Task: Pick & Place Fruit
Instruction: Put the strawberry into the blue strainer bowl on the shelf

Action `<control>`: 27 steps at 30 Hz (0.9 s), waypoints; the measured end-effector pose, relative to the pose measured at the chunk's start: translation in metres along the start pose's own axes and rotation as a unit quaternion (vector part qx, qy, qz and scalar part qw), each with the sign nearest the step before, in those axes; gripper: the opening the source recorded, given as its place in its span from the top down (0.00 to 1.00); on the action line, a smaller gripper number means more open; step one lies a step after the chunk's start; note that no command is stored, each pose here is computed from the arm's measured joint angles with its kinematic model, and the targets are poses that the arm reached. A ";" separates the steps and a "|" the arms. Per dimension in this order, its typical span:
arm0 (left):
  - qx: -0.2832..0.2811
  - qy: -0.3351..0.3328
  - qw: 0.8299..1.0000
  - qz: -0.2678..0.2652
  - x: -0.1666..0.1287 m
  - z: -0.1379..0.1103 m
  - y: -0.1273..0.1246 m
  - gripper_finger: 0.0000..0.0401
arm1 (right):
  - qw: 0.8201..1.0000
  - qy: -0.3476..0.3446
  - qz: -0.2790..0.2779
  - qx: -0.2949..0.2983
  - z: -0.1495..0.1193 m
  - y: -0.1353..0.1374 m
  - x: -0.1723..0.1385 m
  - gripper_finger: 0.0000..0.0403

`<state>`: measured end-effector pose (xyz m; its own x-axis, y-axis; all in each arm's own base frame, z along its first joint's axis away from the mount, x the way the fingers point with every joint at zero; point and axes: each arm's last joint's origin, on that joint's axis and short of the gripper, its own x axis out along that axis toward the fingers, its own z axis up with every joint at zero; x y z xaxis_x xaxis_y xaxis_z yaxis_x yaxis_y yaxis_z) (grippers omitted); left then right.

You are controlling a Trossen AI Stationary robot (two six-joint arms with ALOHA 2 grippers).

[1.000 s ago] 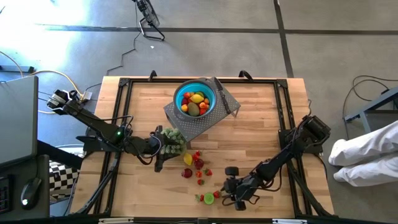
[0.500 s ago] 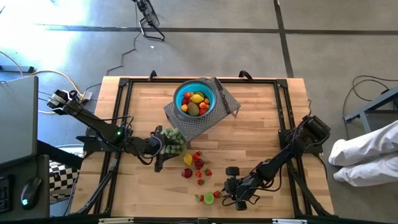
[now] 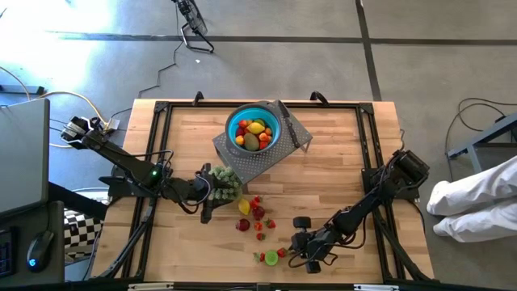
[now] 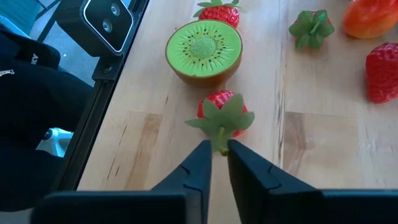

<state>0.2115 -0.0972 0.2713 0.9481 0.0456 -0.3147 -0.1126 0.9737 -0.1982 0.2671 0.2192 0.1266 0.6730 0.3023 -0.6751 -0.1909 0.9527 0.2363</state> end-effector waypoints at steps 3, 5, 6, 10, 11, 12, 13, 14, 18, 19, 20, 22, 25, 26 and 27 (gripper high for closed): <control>0.000 0.000 1.000 0.000 0.000 0.000 0.000 0.46 | 1.000 0.000 0.000 0.000 0.000 0.000 0.000 0.94; 0.000 0.000 1.000 0.000 0.000 0.000 0.000 0.46 | 1.000 0.000 0.000 0.000 0.000 0.000 0.000 0.96; 0.000 0.000 1.000 0.000 0.000 0.000 0.000 0.46 | 1.000 0.000 0.000 0.000 0.000 0.000 0.000 0.98; -0.001 0.000 1.000 0.000 0.000 0.000 0.000 0.46 | 1.000 -0.001 -0.001 0.000 0.000 0.000 0.000 0.98; -0.001 0.000 1.000 0.000 0.000 0.000 0.000 0.46 | 1.000 -0.001 -0.002 0.000 0.000 0.000 0.000 0.98; -0.001 0.000 1.000 0.000 0.000 0.000 0.000 0.46 | 1.000 -0.002 -0.004 0.000 0.000 0.000 0.000 0.99; -0.001 0.000 1.000 0.000 0.000 0.000 0.000 0.46 | 1.000 -0.004 -0.006 0.000 0.000 0.000 0.000 0.99; -0.001 0.000 1.000 0.000 0.000 0.000 0.000 0.46 | 1.000 -0.005 -0.009 0.000 0.000 0.000 0.000 0.99; -0.001 0.000 1.000 0.000 0.000 0.000 0.000 0.46 | 1.000 -0.007 -0.009 0.000 0.001 0.000 -0.001 0.99; -0.001 0.000 1.000 0.000 0.000 0.000 0.000 0.46 | 1.000 -0.008 -0.008 0.001 0.002 0.000 -0.002 0.99; -0.001 0.000 1.000 0.000 0.000 0.000 0.000 0.46 | 1.000 -0.011 -0.005 0.001 0.003 0.000 -0.003 0.99; -0.001 0.000 1.000 0.000 0.000 0.000 0.000 0.46 | 1.000 -0.016 -0.002 0.002 0.006 0.001 -0.007 0.99; -0.001 0.000 1.000 0.000 0.000 0.000 0.000 0.46 | 1.000 -0.029 0.005 -0.007 0.013 0.003 -0.015 0.99; -0.001 0.000 1.000 0.000 0.000 0.000 0.000 0.46 | 0.999 -0.035 0.006 -0.006 0.016 0.004 -0.019 0.99; -0.001 0.000 1.000 0.000 0.000 0.000 0.000 0.46 | 0.999 -0.040 0.004 -0.006 0.018 0.004 -0.023 0.99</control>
<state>0.2115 -0.0971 0.2713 0.9482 0.0459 -0.3143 -0.1134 0.9733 -0.1998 0.2639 0.2153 0.1557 0.7256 0.3073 -0.6157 -0.2045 0.9506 0.2335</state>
